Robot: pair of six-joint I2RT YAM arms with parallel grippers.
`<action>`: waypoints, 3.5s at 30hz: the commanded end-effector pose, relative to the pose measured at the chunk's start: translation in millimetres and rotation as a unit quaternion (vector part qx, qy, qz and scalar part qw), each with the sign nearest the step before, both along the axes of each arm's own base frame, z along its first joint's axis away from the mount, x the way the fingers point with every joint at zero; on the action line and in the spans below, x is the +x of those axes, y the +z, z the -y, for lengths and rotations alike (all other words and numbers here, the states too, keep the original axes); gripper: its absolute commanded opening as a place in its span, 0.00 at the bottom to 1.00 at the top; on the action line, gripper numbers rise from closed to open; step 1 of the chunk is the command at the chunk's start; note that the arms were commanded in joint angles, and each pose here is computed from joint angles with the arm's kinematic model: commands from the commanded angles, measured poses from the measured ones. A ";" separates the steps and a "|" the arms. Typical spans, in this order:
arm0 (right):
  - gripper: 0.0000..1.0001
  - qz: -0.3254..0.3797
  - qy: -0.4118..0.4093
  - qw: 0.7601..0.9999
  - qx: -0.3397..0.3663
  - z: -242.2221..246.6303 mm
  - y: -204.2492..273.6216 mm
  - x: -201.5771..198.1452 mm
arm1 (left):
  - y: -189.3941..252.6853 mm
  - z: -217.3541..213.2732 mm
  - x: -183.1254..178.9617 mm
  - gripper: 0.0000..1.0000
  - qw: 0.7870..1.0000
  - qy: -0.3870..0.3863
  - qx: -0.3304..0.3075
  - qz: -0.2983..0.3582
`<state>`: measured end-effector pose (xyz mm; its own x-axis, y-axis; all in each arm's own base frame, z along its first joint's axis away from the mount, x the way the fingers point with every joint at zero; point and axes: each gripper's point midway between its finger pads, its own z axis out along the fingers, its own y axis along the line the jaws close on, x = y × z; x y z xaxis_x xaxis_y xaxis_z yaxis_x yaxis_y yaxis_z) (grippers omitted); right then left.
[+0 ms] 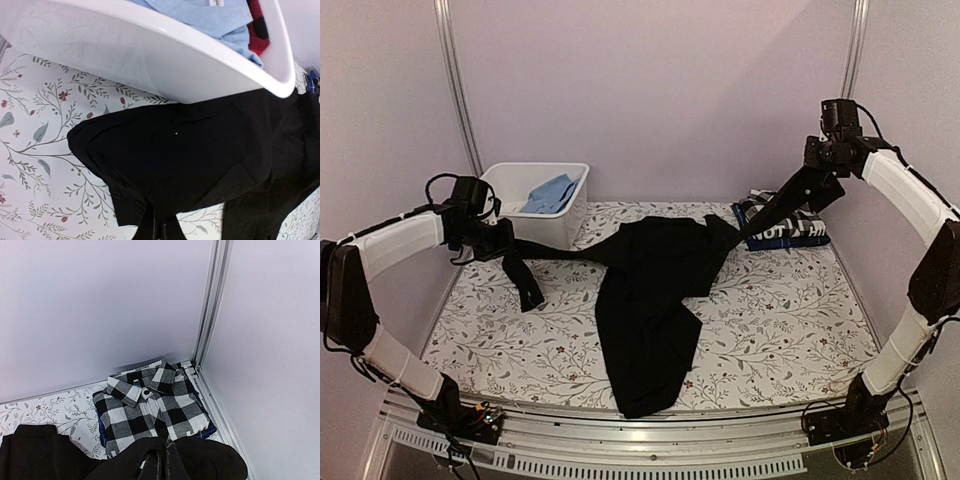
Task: Fold and stack the long sleeve shirts
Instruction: Flatten out the crumpled shirt at the center of the board.
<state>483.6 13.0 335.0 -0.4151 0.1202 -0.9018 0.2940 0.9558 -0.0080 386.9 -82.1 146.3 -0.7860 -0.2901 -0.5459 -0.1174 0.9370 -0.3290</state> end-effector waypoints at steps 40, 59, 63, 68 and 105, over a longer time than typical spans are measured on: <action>0.53 -0.210 0.361 0.905 0.079 -242.3 -192.6 -177.9 | 1.8 157.4 -91.1 0.47 0.987 -0.140 -0.078 -0.005; 0.52 -0.314 0.410 0.856 0.007 -290.8 -280.2 -273.0 | -60.2 284.9 -114.1 0.67 0.965 -0.247 -0.047 -0.072; 0.52 -0.332 0.399 0.855 -0.016 -282.0 -293.9 -280.6 | -83.3 286.6 -112.8 0.71 0.965 -0.247 0.004 -0.089; 0.54 -0.346 0.392 0.852 -0.029 -277.0 -306.8 -288.2 | -95.7 286.5 -111.5 0.67 0.963 -0.249 0.025 -0.102; 0.01 -0.351 0.257 0.900 0.001 -211.0 -267.4 -272.0 | -94.4 141.3 -122.6 0.00 0.981 -0.162 0.016 -0.108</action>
